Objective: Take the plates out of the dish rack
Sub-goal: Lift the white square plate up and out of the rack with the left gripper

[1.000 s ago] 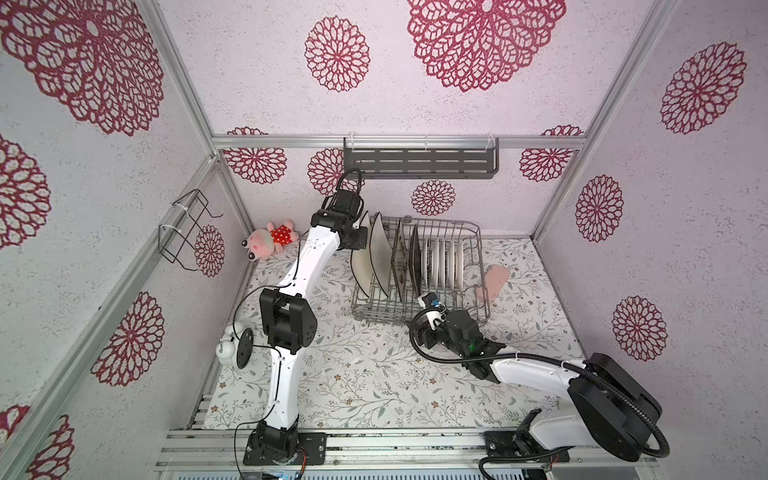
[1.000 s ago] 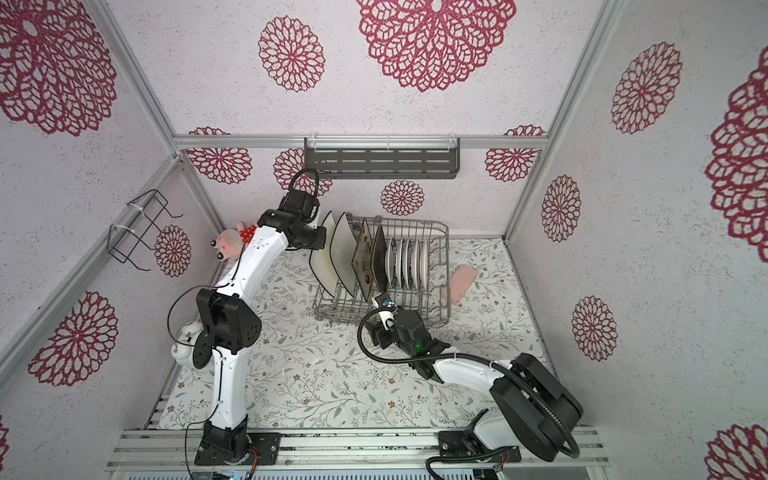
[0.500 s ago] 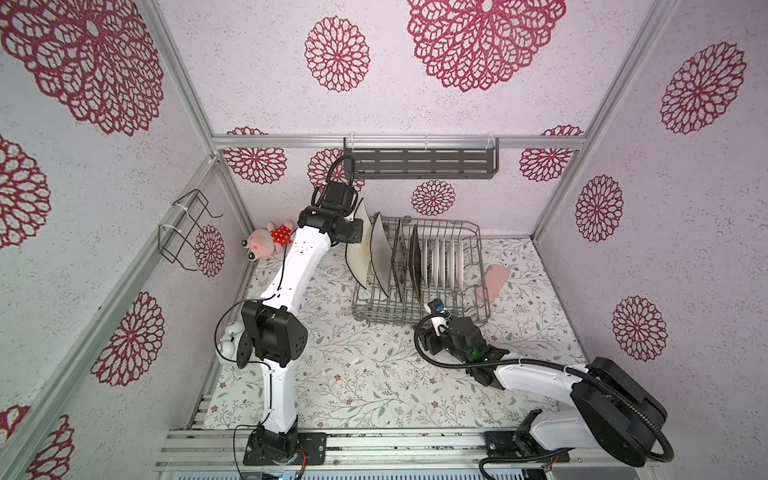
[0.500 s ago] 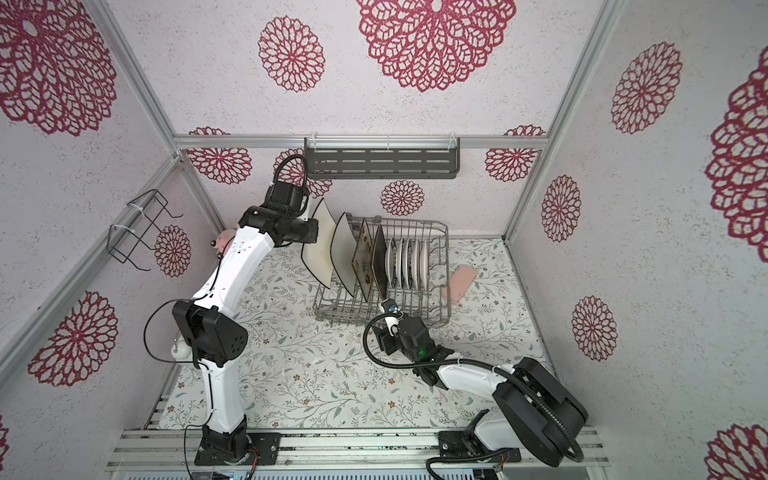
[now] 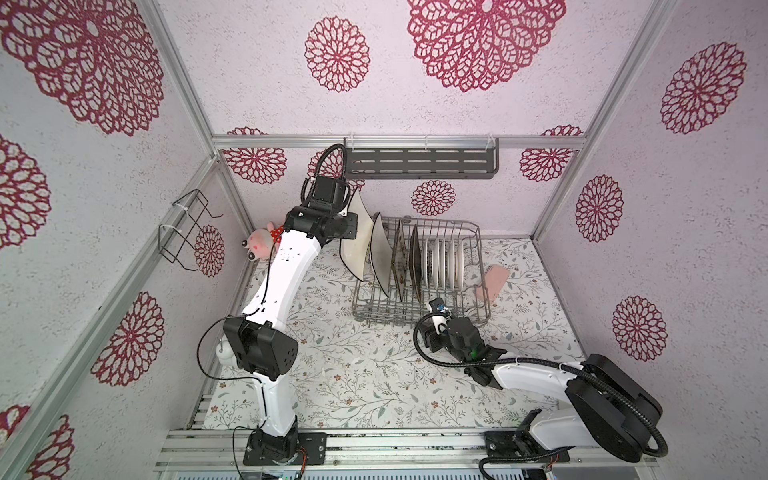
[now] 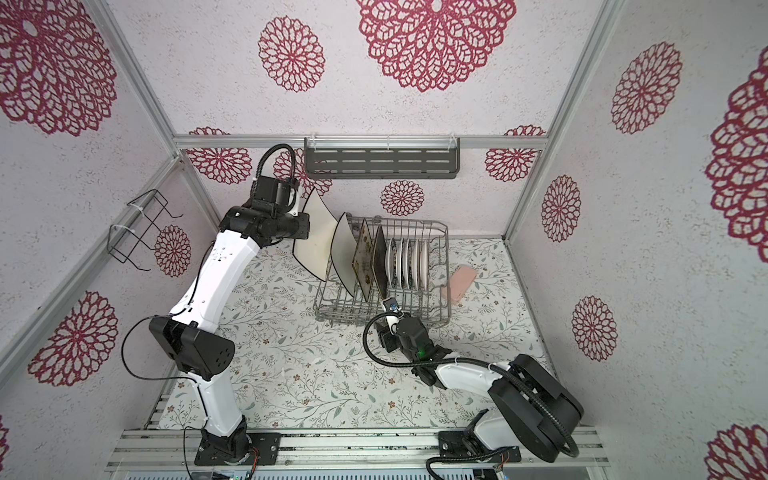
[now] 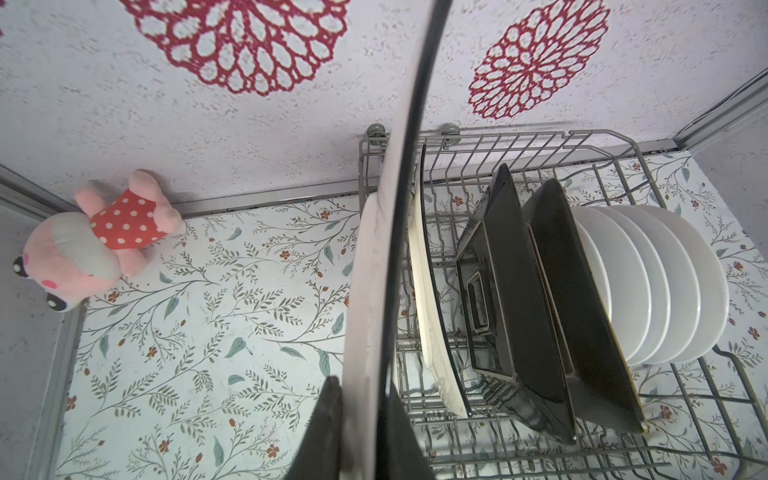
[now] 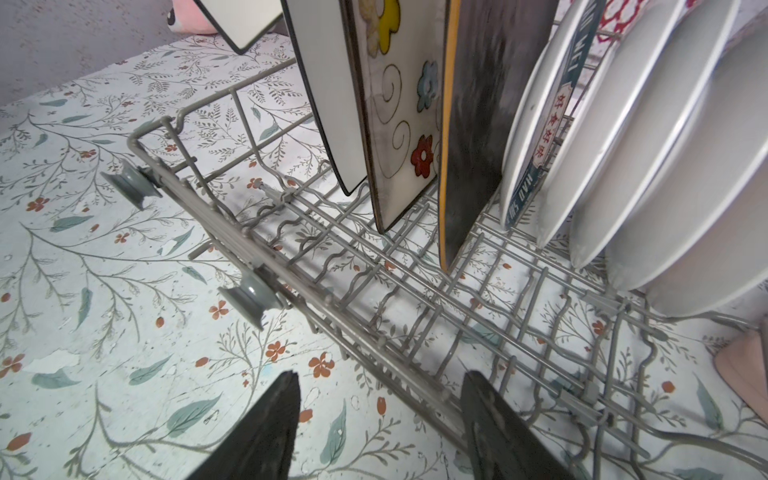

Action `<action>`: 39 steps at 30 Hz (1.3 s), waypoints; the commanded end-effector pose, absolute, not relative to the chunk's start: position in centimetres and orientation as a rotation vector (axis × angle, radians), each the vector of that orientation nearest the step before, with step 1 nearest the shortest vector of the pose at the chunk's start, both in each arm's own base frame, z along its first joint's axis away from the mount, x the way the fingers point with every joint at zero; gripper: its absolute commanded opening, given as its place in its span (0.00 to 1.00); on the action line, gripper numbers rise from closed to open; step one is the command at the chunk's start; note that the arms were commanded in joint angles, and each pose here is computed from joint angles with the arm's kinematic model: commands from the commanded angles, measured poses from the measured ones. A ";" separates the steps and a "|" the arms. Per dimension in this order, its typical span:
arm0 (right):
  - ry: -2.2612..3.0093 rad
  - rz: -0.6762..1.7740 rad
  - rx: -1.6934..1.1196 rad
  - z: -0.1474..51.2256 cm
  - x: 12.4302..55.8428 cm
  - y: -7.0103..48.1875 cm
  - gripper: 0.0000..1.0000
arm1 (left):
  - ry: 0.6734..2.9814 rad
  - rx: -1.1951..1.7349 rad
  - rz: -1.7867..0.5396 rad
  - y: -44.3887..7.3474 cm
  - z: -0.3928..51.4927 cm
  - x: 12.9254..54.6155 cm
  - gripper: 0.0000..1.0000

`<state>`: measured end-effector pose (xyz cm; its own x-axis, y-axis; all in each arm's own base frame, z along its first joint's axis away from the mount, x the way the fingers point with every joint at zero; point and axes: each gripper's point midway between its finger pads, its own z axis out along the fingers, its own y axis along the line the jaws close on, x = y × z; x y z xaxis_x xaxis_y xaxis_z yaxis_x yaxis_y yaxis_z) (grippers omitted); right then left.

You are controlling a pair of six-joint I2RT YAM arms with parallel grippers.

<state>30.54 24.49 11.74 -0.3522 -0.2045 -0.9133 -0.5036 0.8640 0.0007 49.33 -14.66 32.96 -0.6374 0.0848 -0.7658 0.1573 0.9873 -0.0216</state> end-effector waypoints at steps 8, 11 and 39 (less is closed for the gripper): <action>1.943 0.224 -0.470 11.4 32.0 22.8 0.65 | 1.948 0.152 -0.147 -14.2 43.7 47.5 0.00; 1.942 0.213 -0.460 11.5 32.3 22.3 0.65 | 1.941 0.146 -0.134 -13.9 44.0 47.1 0.00; 1.835 0.281 -0.480 16.5 32.0 22.1 0.84 | 1.975 -0.074 -0.093 -6.9 40.3 44.4 0.00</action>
<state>31.95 21.93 14.27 -0.3003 -0.1995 -0.9327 -0.4475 0.8931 -0.0470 43.96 -7.67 33.23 -0.6105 0.0114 -0.7919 0.0108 0.9999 0.0061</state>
